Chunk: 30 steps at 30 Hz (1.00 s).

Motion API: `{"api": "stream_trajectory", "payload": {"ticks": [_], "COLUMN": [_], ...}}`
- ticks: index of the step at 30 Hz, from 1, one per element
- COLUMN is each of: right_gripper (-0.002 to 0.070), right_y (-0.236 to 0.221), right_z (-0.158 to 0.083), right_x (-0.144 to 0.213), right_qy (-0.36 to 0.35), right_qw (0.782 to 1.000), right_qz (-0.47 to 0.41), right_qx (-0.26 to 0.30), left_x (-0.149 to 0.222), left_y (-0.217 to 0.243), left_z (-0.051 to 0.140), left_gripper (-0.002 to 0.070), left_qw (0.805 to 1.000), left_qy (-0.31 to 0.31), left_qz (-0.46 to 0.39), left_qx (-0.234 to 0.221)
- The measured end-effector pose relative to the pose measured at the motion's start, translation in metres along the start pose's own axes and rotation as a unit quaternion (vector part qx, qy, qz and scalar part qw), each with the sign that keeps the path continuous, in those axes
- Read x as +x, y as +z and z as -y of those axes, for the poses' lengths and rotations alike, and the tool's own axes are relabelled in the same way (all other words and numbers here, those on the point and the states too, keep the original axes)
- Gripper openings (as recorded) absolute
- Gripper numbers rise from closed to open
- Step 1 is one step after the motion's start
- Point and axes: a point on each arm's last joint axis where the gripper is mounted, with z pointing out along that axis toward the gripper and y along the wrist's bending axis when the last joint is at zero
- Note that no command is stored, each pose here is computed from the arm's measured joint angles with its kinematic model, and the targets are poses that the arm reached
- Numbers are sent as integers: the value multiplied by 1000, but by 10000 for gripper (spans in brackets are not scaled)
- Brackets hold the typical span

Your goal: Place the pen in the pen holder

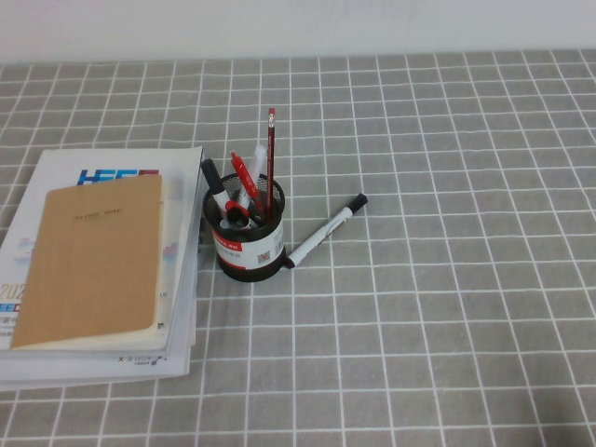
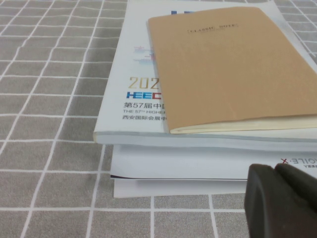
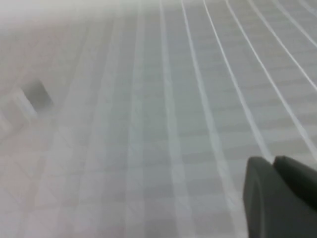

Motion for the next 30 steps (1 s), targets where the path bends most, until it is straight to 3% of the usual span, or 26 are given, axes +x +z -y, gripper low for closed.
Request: {"api": "stream_trajectory", "payload": {"ticks": [3,5,8,10,16,18,21,25,28,30], "right_gripper": [-13,-13,-13,-13,-13,-13,-13,-13,-13,-13], "right_y": [-1,-2,-4,-5,-6,-6,-7,-21,-20,-15], "right_z": [-6,-7,-2,4,11,9,-1,-23,-39,-49], "right_x": [-12,-19,-27,-30,-32,-31,-35,-72,-104,-124], "right_qy": [149,287,471,520,551,541,476,317,186,104], "right_qw": [986,952,869,837,813,821,864,930,967,980], "right_qz": [60,87,125,155,182,174,147,133,92,47], "right_qx": [-41,-66,-82,-70,-48,-53,-81,-132,-150,-165], "left_x": [0,0,0,0,0,0,0,0,0,0], "left_y": [0,0,0,0,0,0,0,0,0,0], "left_z": [0,0,0,0,0,0,0,0,0,0], "left_gripper": [-5,-5,-5,-5,-5,-5,-5,-5,-5,-5], "left_qw": [1000,1000,1000,1000,1000,1000,1000,1000,1000,1000], "left_qy": [0,0,0,0,0,0,0,0,0,0], "left_qz": [0,0,0,0,0,0,0,0,0,0], "left_qx": [0,0,0,0,0,0,0,0,0,0]}}
